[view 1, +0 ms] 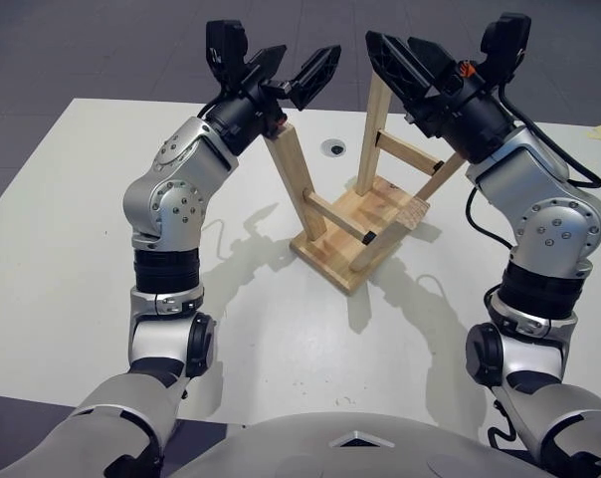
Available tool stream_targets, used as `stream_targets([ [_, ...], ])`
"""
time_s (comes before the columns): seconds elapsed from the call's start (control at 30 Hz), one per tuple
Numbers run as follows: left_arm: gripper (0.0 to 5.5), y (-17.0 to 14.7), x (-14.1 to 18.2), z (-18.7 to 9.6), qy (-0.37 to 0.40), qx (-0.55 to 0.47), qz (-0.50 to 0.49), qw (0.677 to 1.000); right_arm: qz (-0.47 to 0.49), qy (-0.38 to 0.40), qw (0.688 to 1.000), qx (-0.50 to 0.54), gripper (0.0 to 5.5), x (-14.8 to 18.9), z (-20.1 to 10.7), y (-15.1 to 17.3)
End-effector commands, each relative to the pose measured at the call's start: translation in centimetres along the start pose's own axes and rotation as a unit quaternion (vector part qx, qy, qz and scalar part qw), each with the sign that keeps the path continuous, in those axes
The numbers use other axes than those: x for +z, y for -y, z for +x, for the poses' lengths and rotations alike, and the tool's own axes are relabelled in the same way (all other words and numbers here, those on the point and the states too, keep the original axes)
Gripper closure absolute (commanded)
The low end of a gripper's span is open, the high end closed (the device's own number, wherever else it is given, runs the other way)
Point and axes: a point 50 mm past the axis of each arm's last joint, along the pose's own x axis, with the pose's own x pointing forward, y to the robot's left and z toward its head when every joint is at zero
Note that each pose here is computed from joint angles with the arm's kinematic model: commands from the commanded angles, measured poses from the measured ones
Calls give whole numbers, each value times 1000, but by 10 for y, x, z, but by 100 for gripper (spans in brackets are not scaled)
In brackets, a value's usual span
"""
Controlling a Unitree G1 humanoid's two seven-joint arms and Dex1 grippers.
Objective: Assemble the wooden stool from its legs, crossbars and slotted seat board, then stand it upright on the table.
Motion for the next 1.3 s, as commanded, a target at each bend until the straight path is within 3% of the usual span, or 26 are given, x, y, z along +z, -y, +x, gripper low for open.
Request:
stream_targets([
  [0.03,12,-3,1,-2,-18,21,-23,999,9,22,1000,3,10,6,0,-3],
  [0.23,12,28,73,1,99,-43,4,994,41,72,997,7,10,18,3,-5],
  [0.33,12,31,83,-1,110,-53,13,992,62,101,993,9,10,27,3,-6],
  [0.4,12,20,63,2,70,-35,5,997,70,107,992,8,10,28,2,-6],
  [0.53,12,-11,-62,-10,-156,43,-20,987,44,42,998,-15,10,5,0,-3],
  [0.6,12,-4,-108,-29,-231,38,-33,972,35,18,999,-14,10,-4,-2,-5],
  [0.63,12,3,-113,-33,-235,27,-39,971,34,15,999,-12,10,-5,-2,-6],
  [0.87,12,17,-54,-13,-97,-30,-86,991,92,76,992,47,10,14,-4,-16],
  [1.1,12,25,-14,-14,15,-83,-150,985,257,114,933,226,10,43,-27,-41],
  [1.2,12,14,0,-21,48,-69,-161,983,262,109,935,211,10,45,-31,-36],
  [1.3,12,-7,17,-34,77,-16,-137,987,177,128,975,35,10,43,-32,0],
])
